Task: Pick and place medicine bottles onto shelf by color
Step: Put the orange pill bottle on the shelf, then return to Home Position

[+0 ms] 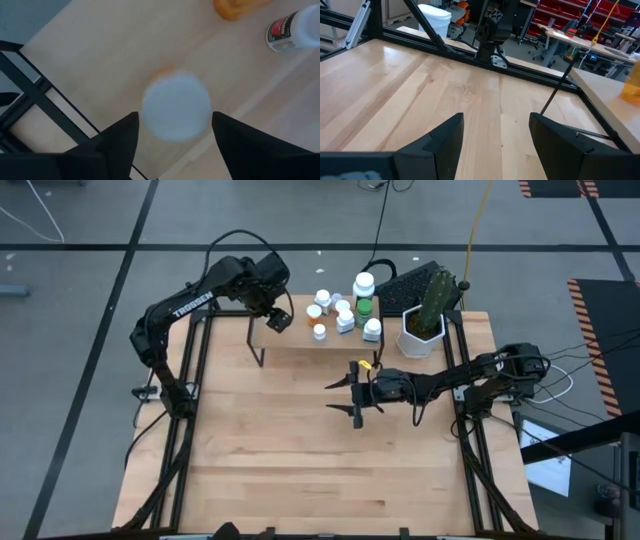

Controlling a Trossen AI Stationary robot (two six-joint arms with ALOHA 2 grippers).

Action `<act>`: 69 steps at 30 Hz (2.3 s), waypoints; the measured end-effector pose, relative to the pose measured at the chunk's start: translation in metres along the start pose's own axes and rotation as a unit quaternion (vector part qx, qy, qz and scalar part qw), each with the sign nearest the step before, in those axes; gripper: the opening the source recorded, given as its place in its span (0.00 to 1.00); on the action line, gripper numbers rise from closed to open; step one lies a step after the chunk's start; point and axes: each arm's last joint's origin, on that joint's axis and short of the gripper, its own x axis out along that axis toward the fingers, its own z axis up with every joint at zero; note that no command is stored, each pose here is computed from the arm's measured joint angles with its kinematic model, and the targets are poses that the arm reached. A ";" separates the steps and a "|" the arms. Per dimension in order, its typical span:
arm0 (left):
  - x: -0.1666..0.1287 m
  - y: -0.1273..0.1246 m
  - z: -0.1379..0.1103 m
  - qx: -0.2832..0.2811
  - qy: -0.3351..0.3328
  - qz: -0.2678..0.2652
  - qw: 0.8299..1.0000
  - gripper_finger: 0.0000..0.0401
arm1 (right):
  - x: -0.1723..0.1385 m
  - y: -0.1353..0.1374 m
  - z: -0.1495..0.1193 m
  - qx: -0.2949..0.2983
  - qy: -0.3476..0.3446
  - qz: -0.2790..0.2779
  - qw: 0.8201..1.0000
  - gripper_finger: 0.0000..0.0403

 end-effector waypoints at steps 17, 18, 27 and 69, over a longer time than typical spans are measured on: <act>-0.039 0.002 -0.016 0.035 -0.066 0.004 0.997 0.80 | 0.000 0.000 -0.001 0.001 0.006 0.002 1.000 0.54; -0.046 0.002 -0.019 0.039 -0.079 0.010 0.996 0.80 | 0.000 0.000 -0.002 0.001 0.009 0.002 1.000 0.54; -0.124 -0.012 -0.084 0.077 -0.284 0.020 0.955 0.80 | 0.000 0.001 -0.003 0.001 0.015 0.004 1.000 0.54; 0.069 -0.015 -0.268 0.250 -0.574 -0.240 0.742 0.04 | -0.124 -0.009 0.020 0.073 -0.069 -0.066 0.993 0.00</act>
